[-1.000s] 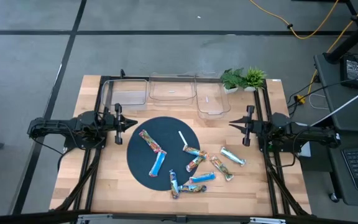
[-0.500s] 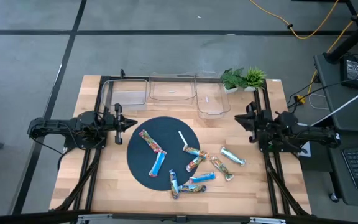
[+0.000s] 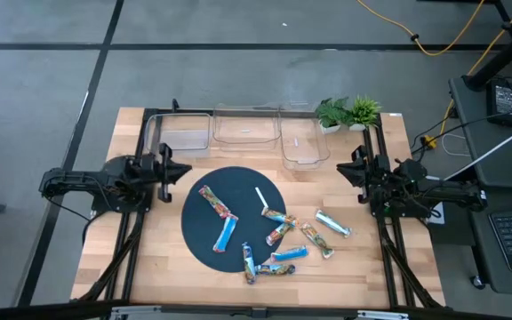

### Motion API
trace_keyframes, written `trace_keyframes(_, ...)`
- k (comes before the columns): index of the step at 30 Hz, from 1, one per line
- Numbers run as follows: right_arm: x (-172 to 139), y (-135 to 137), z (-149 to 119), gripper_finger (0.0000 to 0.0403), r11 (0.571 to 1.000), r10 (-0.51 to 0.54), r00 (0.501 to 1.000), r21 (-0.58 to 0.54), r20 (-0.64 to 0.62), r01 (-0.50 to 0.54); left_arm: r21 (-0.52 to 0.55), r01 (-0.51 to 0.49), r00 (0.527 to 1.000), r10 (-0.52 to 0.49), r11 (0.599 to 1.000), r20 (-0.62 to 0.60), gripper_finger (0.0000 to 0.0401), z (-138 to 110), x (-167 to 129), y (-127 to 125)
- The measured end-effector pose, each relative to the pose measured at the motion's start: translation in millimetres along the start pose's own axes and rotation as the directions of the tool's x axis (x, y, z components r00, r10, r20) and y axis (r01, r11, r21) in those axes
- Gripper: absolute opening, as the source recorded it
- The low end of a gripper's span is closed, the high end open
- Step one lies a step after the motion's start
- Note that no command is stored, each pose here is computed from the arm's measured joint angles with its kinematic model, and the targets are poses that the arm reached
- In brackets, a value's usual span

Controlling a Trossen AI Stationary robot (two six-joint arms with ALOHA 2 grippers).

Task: Pick and place Granola Bars by type
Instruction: Put the red chewy bar into the top left transparent bin

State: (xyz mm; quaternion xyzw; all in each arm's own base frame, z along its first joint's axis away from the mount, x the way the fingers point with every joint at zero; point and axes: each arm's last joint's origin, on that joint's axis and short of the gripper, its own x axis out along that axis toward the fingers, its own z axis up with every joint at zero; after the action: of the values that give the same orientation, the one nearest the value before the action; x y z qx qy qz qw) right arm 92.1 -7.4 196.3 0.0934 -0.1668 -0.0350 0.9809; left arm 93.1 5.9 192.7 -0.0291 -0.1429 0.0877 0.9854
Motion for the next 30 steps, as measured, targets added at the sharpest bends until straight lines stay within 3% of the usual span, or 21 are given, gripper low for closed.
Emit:
trace_keyframes(3,0,0,0,0.0046,1.0,0.0,1.0,-0.021,-0.001,0.0,-0.08,-0.064,0.995,0.07,0.995,0.069,0.001,7,0,2)
trace_keyframes(8,0,0,0,0.0046,0.999,0.0,1.0,-0.042,-0.002,0.0,-0.135,-0.176,0.98,0.186,0.975,0.07,0.0008,7,-1,5)
trace_keyframes(14,0,0,0,0.0046,0.993,0.0,1.0,-0.122,-0.002,0.0,-0.231,-0.204,0.972,0.226,0.951,0.071,0.0012,7,-1,6)
trace_keyframes(20,0,0,0,0.0046,0.992,0.001,1.0,-0.125,0.004,0.0,-0.286,-0.205,0.97,0.234,0.936,0.071,0.0013,7,-1,7)
trace_keyframes(30,0,-2,3,0.0046,0.993,-0.074,0.997,-0.091,0.037,0.077,-0.401,-0.326,0.921,0.384,0.856,0.071,0.0013,7,-2,11)
